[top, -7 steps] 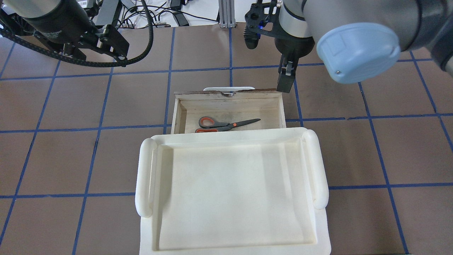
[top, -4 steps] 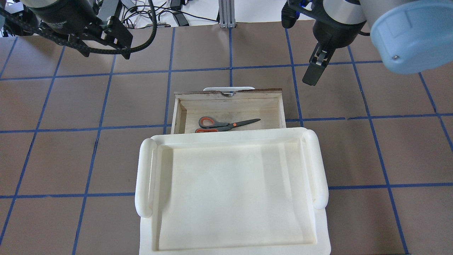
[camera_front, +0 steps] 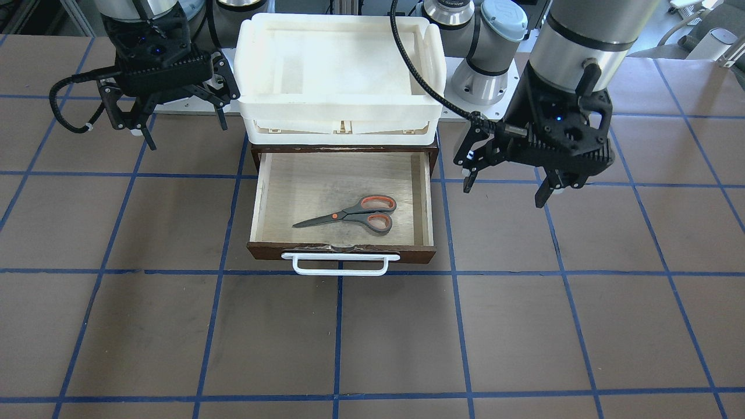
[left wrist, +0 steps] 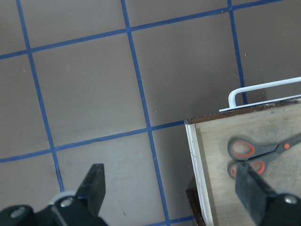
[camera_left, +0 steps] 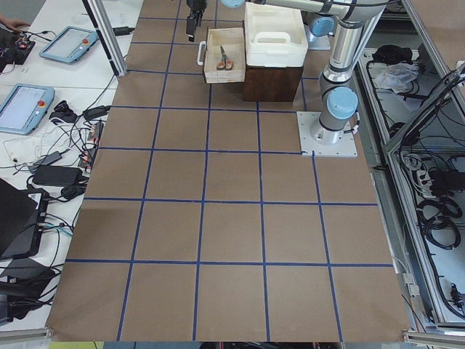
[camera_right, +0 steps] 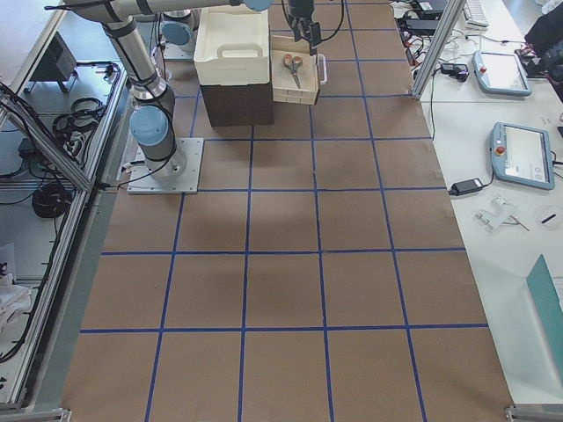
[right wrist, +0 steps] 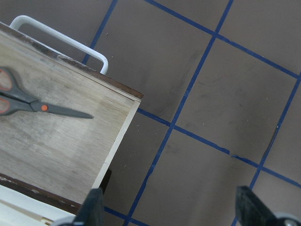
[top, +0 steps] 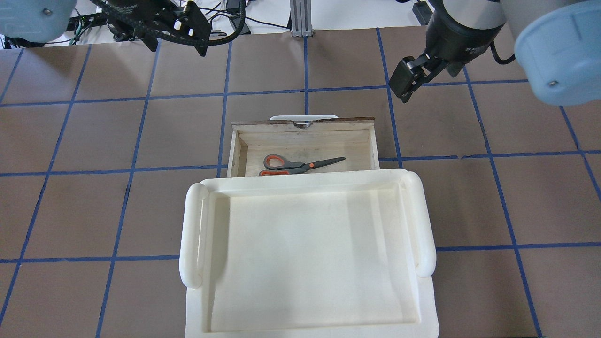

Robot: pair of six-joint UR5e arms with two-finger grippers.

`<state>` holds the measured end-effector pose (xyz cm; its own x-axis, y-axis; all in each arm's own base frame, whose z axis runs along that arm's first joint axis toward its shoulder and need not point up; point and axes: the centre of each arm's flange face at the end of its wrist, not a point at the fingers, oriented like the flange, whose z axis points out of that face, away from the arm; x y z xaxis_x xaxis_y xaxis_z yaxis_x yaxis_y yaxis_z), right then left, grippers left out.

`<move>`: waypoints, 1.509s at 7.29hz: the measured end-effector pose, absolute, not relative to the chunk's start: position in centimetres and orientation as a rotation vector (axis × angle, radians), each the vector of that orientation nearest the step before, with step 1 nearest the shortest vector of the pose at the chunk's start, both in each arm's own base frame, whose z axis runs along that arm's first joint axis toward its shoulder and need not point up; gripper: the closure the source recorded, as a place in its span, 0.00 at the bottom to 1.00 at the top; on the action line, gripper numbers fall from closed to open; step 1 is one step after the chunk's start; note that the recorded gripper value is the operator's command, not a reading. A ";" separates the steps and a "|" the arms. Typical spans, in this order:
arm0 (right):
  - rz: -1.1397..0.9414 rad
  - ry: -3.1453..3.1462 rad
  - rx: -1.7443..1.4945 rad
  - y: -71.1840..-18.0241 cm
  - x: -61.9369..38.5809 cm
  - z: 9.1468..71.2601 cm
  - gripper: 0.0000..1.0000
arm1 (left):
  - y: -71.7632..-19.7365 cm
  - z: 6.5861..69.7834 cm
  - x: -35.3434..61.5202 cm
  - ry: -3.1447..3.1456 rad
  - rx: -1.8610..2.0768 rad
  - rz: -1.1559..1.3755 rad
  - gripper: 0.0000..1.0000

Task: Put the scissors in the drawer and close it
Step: 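Raise the right gripper out of the drawer while the left arm moves forward, then lower the left gripper onto the drawer front near the white handle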

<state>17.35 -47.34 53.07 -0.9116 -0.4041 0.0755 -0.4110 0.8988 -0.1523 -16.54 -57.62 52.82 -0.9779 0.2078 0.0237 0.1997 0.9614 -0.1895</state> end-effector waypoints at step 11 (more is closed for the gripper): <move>0.282 -3.112 -0.014 -46.6 17.2 52.3 0.00 | -68.1 31.9 -19.8 -3.081 -0.381 -0.040 0.00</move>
<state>17.18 -46.56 52.31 -0.9998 0.0107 0.0155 0.0077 0.9837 -0.1798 -19.82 -68.09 31.87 -0.9691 0.2433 0.0399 0.2442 0.9695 0.0208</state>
